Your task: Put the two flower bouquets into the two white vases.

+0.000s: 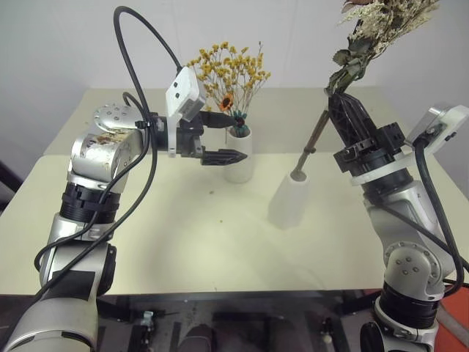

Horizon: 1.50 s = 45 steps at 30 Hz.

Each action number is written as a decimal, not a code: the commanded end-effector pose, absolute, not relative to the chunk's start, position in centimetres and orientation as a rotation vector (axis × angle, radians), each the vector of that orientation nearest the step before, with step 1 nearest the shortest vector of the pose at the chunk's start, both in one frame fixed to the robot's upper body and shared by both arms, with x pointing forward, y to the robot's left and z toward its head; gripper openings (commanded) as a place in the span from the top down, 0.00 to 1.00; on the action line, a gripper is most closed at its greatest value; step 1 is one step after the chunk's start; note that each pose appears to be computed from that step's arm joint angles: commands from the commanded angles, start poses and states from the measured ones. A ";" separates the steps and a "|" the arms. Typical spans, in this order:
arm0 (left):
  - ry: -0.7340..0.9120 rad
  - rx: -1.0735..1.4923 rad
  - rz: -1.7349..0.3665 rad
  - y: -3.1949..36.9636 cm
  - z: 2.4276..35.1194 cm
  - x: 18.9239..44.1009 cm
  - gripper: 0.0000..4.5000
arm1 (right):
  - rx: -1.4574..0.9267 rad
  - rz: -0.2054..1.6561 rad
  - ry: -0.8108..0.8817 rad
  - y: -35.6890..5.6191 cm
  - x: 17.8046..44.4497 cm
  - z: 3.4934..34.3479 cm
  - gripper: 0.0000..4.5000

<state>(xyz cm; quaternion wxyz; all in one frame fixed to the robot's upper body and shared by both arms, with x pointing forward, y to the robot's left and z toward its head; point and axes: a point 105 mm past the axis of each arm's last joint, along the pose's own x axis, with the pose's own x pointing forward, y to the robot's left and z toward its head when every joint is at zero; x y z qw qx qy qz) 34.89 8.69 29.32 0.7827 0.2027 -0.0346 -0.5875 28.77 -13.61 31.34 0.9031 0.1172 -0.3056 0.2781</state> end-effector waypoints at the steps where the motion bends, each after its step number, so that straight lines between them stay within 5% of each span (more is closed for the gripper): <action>1: -0.143 0.462 -1.257 8.8 31.0 34.5 0.00 | 0.208 0.564 -0.683 -13.9 28.3 31.9 0.96; 45: -0.171 0.470 -1.233 9.2 31.4 34.2 0.00 | 0.150 0.499 -0.604 -13.4 30.1 27.4 0.96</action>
